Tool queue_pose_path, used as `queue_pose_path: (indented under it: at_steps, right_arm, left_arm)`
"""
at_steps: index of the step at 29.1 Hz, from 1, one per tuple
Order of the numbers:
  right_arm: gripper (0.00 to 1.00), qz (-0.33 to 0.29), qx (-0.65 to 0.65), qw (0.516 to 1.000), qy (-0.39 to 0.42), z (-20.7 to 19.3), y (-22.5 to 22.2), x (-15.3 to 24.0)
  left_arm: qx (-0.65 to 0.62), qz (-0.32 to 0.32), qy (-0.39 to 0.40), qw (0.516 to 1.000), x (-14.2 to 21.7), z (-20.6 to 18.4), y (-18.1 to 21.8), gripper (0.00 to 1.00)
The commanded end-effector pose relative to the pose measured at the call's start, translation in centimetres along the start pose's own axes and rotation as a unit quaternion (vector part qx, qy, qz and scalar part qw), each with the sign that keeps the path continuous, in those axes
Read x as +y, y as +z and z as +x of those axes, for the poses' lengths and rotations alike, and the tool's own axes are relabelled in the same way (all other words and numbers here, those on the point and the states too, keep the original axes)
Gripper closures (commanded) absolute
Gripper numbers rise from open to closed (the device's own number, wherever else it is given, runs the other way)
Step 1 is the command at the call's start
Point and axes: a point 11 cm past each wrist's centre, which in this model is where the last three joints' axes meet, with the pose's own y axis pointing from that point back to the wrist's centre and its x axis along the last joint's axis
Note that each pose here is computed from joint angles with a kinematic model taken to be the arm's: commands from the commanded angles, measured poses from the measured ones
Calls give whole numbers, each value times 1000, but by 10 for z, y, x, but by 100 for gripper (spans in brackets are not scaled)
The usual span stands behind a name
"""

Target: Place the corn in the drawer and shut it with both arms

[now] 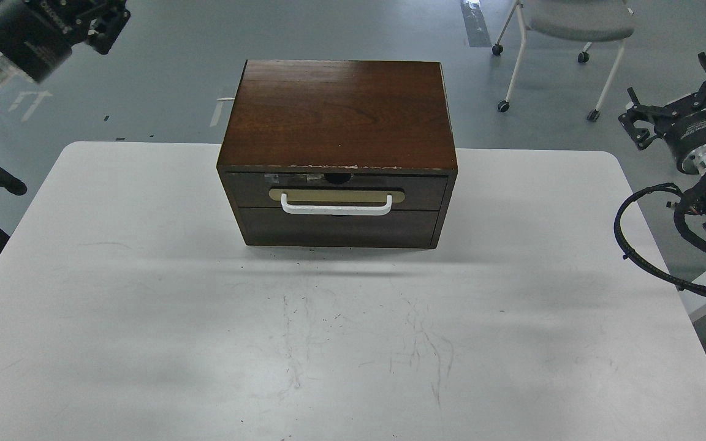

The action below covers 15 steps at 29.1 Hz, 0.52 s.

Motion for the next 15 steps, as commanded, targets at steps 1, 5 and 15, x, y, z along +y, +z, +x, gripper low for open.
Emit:
queue_pose_path:
  at_steps: [1,5,15]
  right_arm:
    - [0,10,-12,1000,-2,-2,2,-1]
    - [0,2,-22,1000,-4,-4,15,-2]
    - [0,-12,-124,992,15,0,87,7]
  left_arm:
    - [61,6,96,993,21,39,-33,2]
    - [122,6,170,978,46,58,-73,2]
    - [181,58,240,952,73,54,-146,2]
